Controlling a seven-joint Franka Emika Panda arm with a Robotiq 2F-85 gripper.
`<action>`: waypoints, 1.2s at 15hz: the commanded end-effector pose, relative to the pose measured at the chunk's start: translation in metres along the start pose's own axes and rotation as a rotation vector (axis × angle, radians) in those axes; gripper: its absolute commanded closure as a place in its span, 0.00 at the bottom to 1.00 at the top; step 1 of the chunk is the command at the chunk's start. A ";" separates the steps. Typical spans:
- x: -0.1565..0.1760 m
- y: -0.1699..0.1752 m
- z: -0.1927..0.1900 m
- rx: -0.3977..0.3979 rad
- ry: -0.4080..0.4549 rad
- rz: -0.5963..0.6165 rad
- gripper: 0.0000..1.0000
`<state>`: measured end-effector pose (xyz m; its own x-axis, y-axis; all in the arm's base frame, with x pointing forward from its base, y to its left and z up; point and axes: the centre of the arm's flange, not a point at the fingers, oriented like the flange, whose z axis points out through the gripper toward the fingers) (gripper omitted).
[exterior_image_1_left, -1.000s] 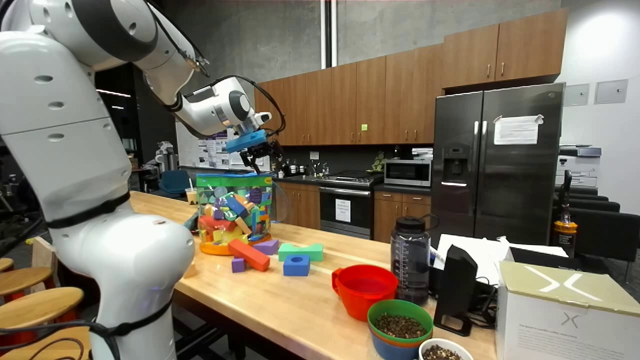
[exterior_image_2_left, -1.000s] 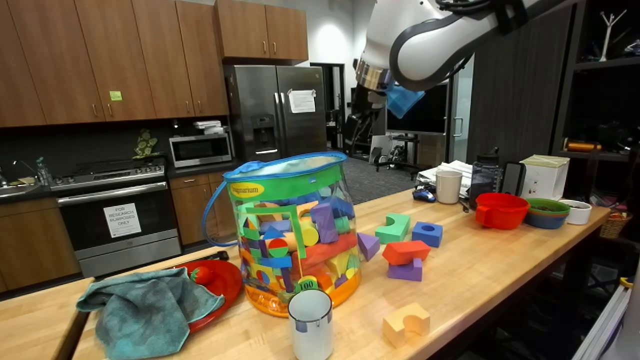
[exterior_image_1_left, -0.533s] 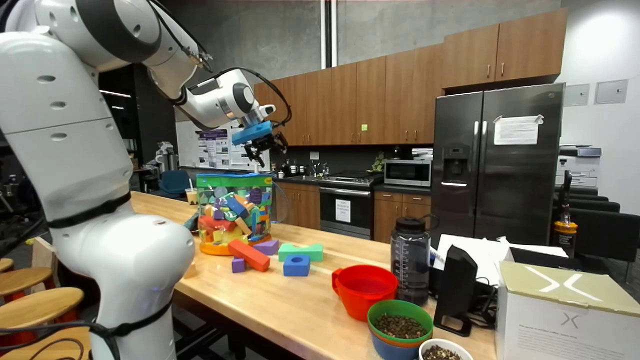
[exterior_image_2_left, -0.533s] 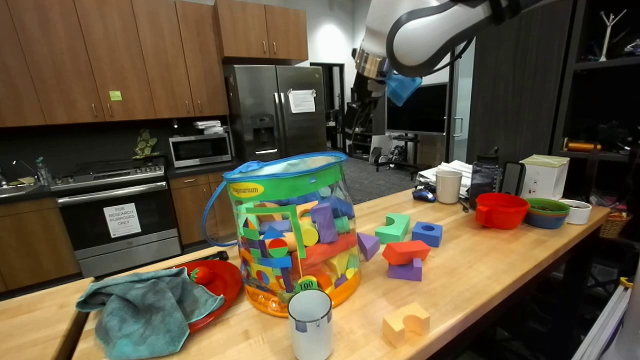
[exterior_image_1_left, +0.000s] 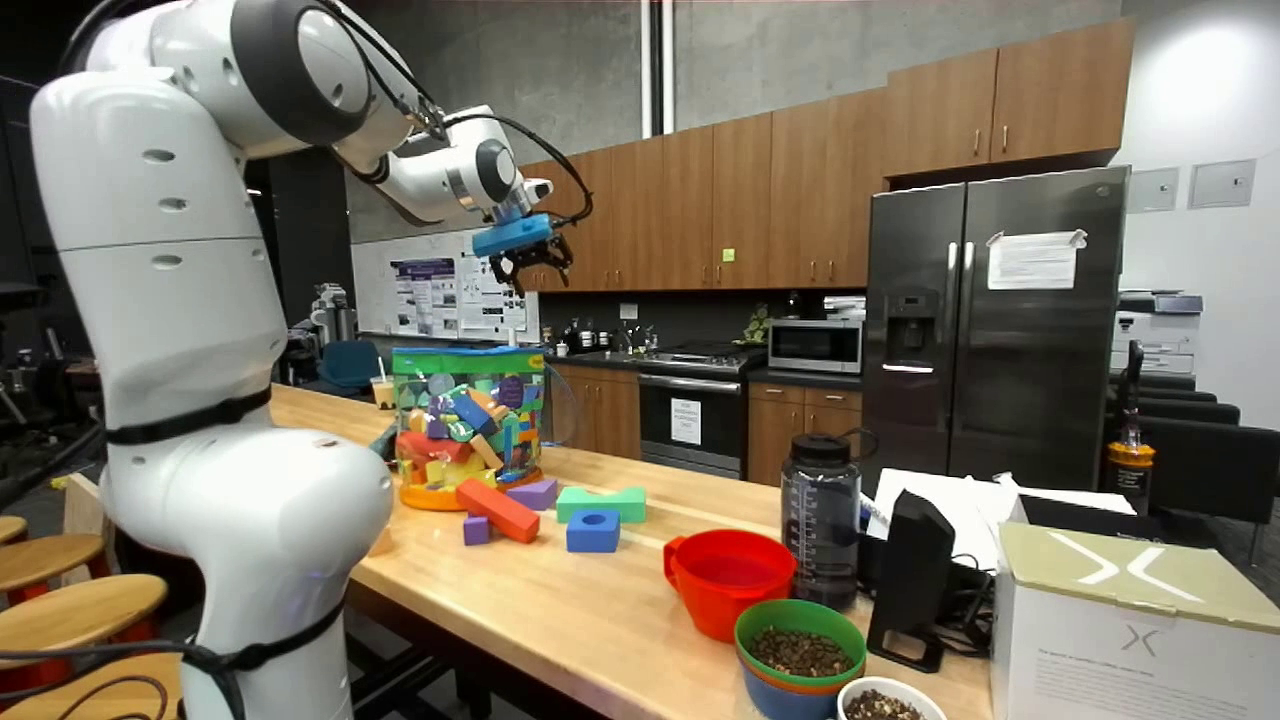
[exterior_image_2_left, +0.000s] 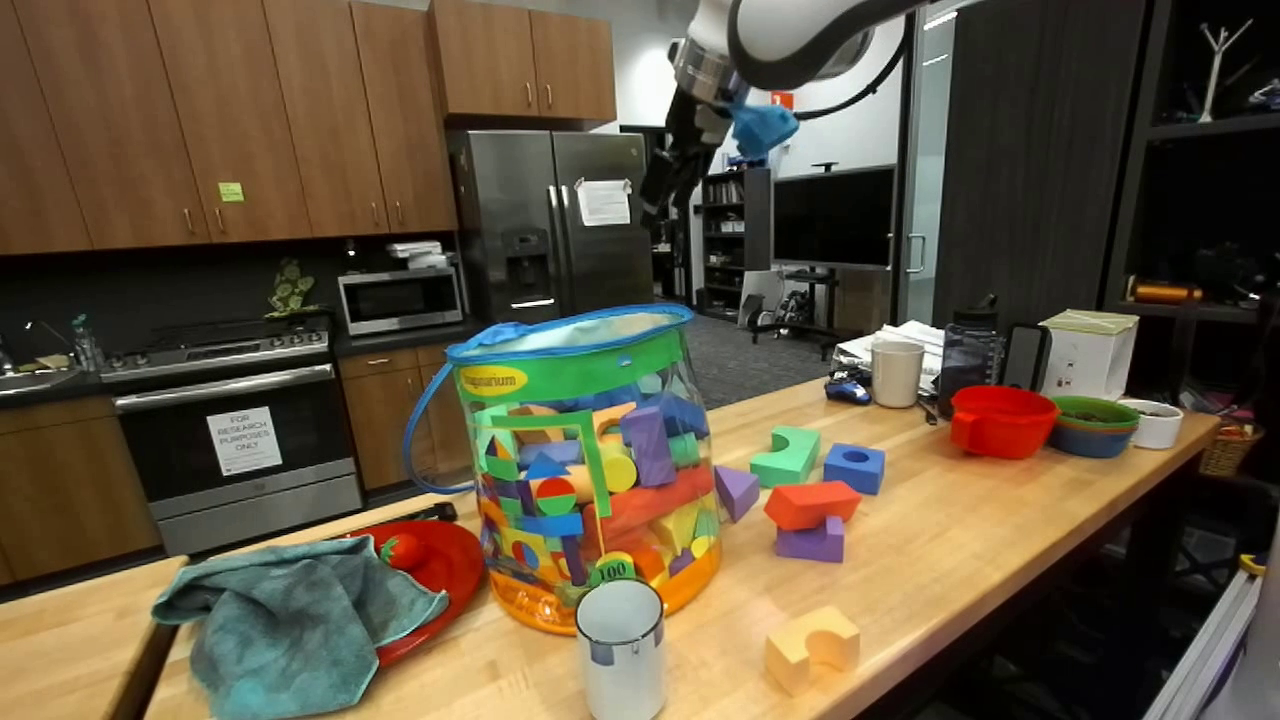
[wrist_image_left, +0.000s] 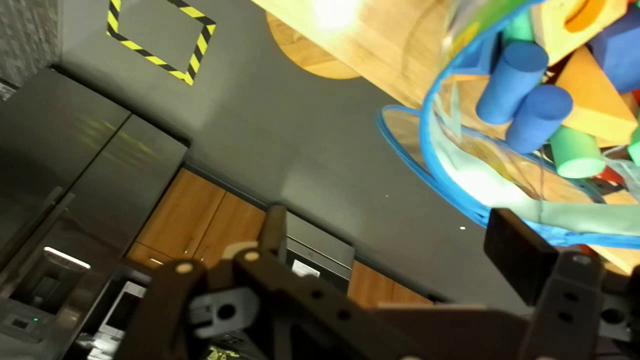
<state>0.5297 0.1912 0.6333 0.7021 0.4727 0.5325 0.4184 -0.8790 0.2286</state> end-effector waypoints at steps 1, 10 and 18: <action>0.036 -0.025 0.014 0.112 0.032 -0.037 0.00; 0.032 -0.073 0.046 0.303 -0.033 -0.059 0.00; 0.023 -0.084 0.058 0.338 -0.093 -0.030 0.00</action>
<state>0.5440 0.2794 0.5794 0.7293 0.5156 0.4498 0.5960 -0.8016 -0.0475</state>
